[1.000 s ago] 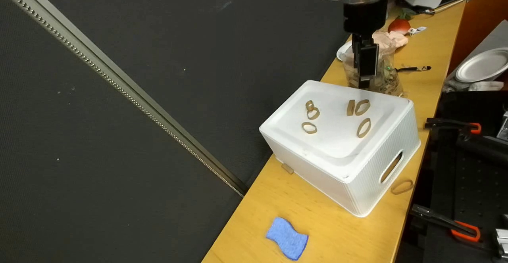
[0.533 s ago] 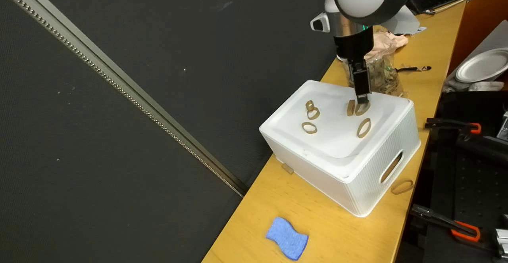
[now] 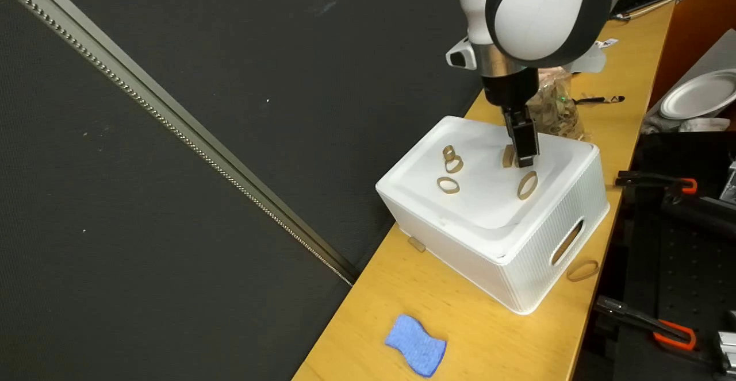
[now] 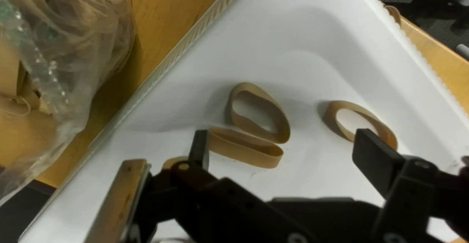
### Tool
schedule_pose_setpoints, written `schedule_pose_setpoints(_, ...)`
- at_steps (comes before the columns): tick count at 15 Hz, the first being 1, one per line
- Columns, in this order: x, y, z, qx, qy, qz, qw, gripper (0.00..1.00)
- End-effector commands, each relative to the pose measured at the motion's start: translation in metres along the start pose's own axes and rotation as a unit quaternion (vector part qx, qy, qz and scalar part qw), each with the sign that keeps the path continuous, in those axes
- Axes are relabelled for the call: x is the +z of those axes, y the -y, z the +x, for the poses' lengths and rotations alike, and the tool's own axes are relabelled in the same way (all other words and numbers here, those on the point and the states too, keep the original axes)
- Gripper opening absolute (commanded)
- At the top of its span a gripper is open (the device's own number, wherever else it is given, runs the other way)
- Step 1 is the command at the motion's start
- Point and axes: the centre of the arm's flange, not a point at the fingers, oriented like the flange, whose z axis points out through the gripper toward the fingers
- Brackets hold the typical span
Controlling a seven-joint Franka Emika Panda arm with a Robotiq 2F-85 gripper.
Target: Move the rubber bands into a plastic
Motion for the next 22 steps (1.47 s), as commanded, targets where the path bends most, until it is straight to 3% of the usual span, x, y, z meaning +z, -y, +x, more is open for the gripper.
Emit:
schedule_pose_setpoints(1, 0.013, 0.001, -0.003, -0.012, -0.002, -0.004, 0.9999, 1.00)
schedule_pose_setpoints(11, 0.030, 0.006, -0.008, -0.033, -0.013, -0.009, 0.9993, 0.97)
schedule_pose_setpoints(12, 0.031, 0.007, -0.007, -0.035, -0.014, -0.008, 0.9993, 0.73)
schedule_pose_setpoints(14, 0.032, 0.009, -0.007, -0.039, -0.015, -0.007, 0.9991, 0.71)
schedule_pose_setpoints(22, 0.025, 0.015, -0.007, -0.051, -0.026, -0.010, 0.9983, 0.10)
